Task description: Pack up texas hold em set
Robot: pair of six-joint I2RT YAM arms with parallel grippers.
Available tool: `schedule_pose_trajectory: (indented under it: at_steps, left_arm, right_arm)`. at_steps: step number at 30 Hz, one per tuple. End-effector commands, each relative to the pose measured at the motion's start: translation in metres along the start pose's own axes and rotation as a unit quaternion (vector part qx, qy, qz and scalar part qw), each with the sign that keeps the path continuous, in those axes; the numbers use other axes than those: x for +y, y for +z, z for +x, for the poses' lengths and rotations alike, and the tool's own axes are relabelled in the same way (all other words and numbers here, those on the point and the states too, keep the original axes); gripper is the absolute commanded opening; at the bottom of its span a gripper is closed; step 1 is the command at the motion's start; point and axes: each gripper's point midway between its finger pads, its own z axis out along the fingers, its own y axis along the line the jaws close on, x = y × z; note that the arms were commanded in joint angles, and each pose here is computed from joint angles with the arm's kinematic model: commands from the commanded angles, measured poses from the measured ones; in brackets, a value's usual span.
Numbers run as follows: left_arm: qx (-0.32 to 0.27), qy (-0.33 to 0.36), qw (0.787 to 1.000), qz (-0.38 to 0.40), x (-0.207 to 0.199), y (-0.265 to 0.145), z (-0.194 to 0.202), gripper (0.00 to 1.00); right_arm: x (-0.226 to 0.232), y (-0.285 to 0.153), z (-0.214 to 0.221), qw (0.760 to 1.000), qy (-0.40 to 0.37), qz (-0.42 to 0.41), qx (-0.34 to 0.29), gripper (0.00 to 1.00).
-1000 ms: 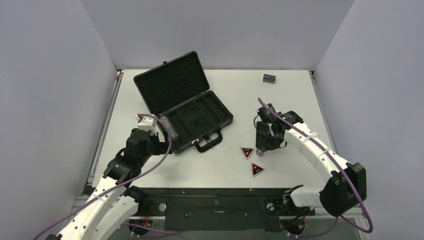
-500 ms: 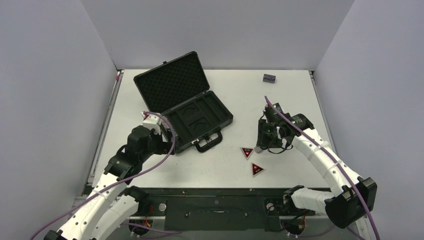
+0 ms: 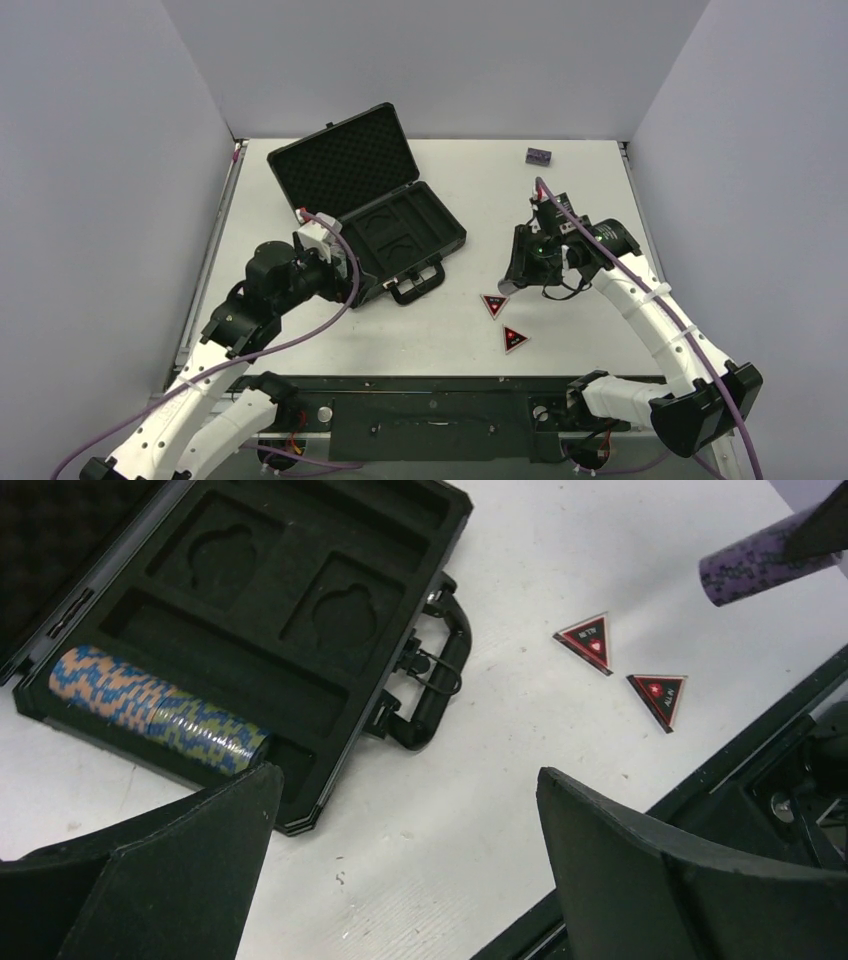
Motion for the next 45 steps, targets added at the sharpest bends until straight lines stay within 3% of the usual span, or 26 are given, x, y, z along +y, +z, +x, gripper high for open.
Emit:
schedule_pose_trajectory:
  at_steps: [1, 12, 17, 19, 28, 37, 45]
  left_arm:
    - [-0.061, 0.059, 0.994, 0.073, -0.033, -0.004, -0.047, 0.99]
    - [-0.083, 0.172, 0.969, 0.156, -0.088, 0.007, -0.075, 1.0]
    - [-0.09, 0.227, 0.943, 0.227, -0.122, 0.009, -0.075, 1.0]
    - [-0.091, 0.25, 0.932, 0.247, -0.133, 0.01, -0.071, 0.95]
    - [-0.096, 0.336, 0.893, 0.282, -0.164, 0.016, -0.067, 0.91]
    - [-0.084, 0.352, 0.877, 0.317, -0.186, 0.021, -0.07, 0.89]
    - [-0.059, 0.352, 0.872, 0.335, -0.189, 0.028, -0.049, 0.81]
  right_arm:
    - [0.028, -0.028, -0.012, 0.997, 0.01, -0.069, -0.03, 0.0]
    - [0.053, -0.066, -0.014, 0.988, 0.008, -0.145, -0.046, 0.0]
    - [0.06, -0.076, -0.013, 0.984, 0.003, -0.168, -0.055, 0.0]
    - [0.068, -0.079, -0.011, 0.98, 0.001, -0.192, -0.046, 0.0]
    - [0.098, -0.098, -0.012, 0.964, -0.014, -0.265, -0.026, 0.0]
    - [0.122, -0.1, -0.006, 0.954, -0.031, -0.299, 0.0, 0.0]
    - [0.147, -0.099, -0.005, 0.944, -0.033, -0.328, 0.009, 0.0]
